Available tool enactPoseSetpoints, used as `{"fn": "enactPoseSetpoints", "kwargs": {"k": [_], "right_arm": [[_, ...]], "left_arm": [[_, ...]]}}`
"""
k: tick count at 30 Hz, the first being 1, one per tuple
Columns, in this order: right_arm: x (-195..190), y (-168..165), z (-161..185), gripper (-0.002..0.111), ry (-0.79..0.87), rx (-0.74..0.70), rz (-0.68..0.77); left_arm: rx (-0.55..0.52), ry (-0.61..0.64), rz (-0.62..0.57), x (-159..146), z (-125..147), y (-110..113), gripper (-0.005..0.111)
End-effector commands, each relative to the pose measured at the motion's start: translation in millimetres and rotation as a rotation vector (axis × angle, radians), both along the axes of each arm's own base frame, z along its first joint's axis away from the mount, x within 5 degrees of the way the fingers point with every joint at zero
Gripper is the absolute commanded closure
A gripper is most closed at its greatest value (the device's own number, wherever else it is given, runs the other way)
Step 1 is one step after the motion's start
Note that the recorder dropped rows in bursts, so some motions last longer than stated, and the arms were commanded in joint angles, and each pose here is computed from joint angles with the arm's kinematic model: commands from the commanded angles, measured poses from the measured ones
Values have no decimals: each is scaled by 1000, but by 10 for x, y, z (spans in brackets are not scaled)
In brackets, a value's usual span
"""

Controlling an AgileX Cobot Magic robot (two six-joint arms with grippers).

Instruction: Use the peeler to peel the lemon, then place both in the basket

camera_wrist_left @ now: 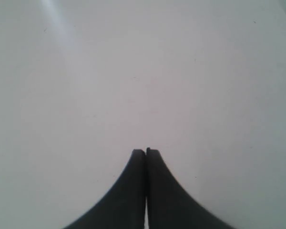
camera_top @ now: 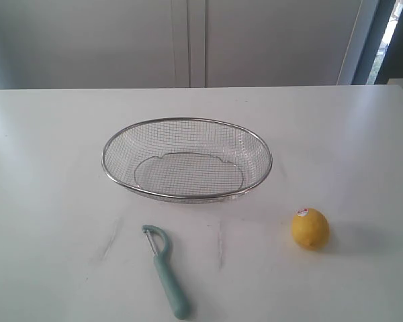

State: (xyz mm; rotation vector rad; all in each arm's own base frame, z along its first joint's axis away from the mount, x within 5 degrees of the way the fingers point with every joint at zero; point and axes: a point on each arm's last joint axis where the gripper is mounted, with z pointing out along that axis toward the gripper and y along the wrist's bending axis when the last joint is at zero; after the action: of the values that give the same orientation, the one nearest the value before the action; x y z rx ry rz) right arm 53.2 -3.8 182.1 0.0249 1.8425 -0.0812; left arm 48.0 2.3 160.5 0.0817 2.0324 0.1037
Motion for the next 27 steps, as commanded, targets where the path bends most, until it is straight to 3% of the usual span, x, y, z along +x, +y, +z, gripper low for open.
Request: {"fn": "enactPoseSetpoints", "kwargs": {"k": [1,11,27], "right_arm": [[2,1,3,108,-17,0,1],[10,0,36,108,-54,-7,2],[28,-1,316,108,-363,-29,2]], "left_arm": [[-6,21,6,-9,-42,1,107],[-6,21,6,-9,-42,1,107],[-6,21,6,-9,-42,1,107]]}}
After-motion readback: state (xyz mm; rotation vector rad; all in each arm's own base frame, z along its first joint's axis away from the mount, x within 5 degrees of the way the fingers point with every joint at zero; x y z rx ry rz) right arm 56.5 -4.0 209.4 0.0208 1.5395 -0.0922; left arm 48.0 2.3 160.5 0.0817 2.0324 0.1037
